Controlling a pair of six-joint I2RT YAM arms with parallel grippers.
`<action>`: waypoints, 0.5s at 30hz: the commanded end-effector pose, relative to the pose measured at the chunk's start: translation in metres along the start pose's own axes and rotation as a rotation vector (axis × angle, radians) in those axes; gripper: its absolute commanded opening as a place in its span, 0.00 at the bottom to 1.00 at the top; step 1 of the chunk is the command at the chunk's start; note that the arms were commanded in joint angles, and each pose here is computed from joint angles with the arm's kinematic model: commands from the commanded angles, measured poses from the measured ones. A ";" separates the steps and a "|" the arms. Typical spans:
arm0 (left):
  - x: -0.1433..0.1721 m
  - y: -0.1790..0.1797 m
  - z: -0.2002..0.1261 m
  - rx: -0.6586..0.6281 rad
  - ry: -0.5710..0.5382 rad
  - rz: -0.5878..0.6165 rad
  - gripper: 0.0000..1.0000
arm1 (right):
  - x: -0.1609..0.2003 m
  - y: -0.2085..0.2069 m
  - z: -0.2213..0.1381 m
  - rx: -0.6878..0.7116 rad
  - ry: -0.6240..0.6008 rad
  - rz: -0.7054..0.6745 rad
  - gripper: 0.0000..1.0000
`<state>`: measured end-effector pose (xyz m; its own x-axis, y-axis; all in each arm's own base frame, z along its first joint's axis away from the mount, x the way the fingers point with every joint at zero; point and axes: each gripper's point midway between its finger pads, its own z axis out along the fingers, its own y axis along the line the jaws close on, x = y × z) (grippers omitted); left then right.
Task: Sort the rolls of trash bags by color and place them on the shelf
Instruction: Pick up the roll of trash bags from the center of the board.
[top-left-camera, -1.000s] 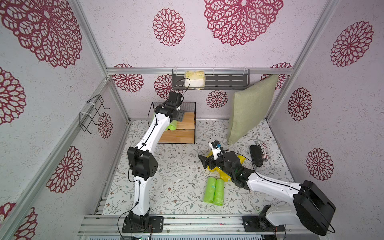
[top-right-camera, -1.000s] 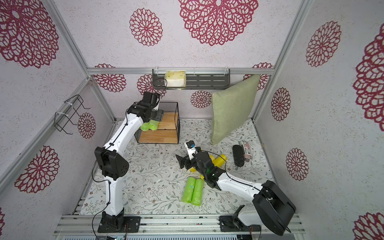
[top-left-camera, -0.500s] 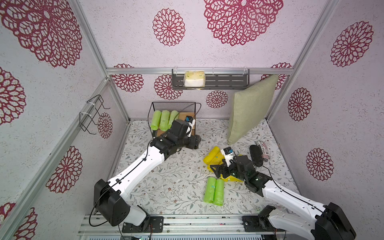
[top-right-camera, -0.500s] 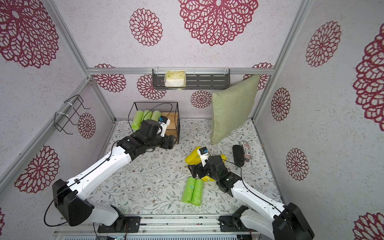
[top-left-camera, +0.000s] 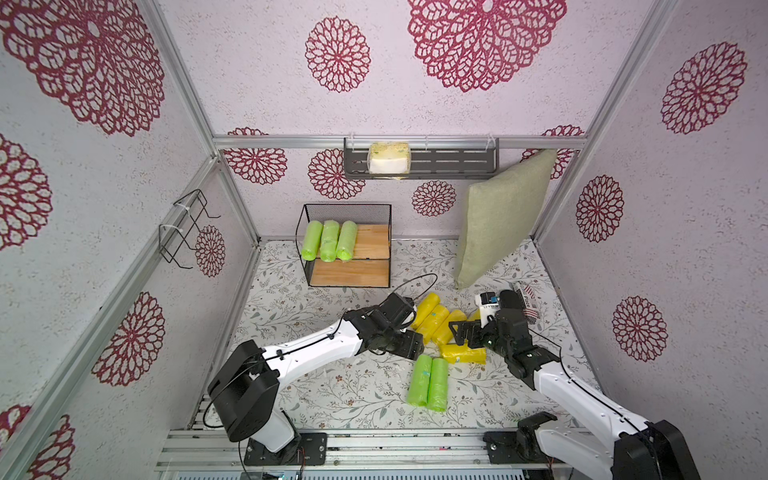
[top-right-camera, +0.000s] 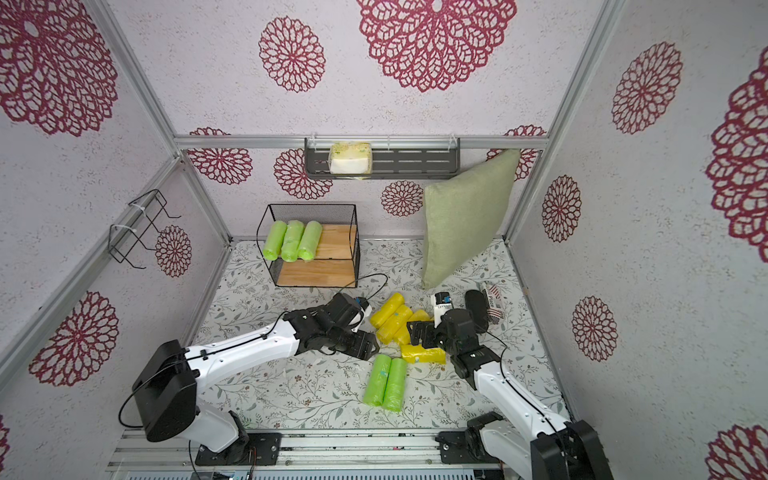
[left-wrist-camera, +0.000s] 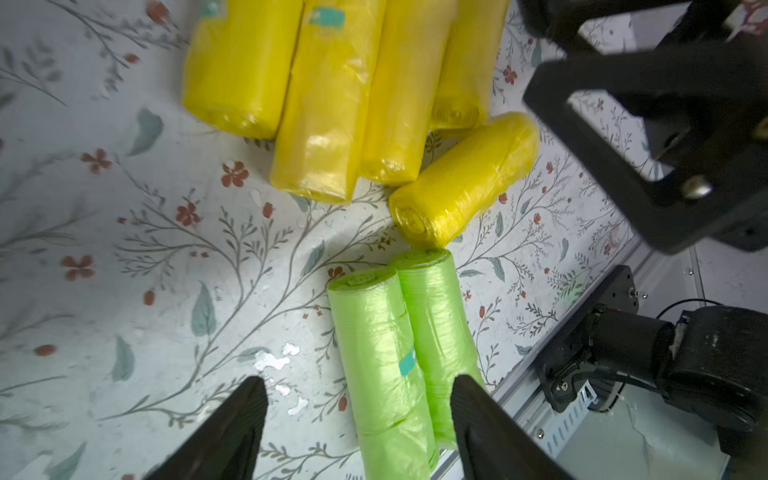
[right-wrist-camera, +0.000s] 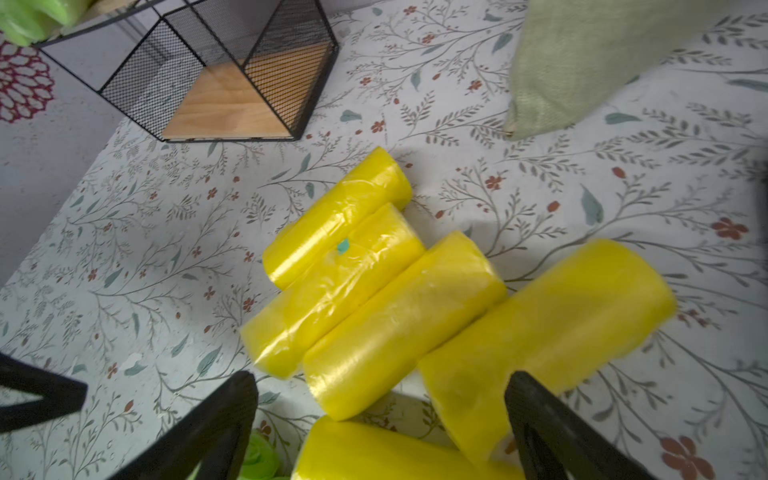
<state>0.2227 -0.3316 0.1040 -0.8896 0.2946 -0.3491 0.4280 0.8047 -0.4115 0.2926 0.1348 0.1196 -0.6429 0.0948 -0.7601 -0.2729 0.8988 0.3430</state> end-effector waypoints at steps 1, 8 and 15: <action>0.019 -0.016 0.026 0.047 0.094 0.003 0.76 | -0.022 -0.001 -0.007 0.000 -0.085 0.007 0.98; 0.037 -0.016 0.060 0.022 0.181 0.005 0.71 | -0.016 0.001 -0.008 -0.026 -0.090 0.014 0.98; 0.043 -0.012 0.070 0.014 0.206 0.001 0.60 | -0.011 0.001 -0.010 -0.043 -0.103 0.023 0.98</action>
<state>0.1875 -0.3583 0.0369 -0.9061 0.3912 -0.1609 0.4217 0.8055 -0.4164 0.2881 0.1262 0.1167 -0.6126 0.1283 -0.7799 -0.2634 0.8972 0.3544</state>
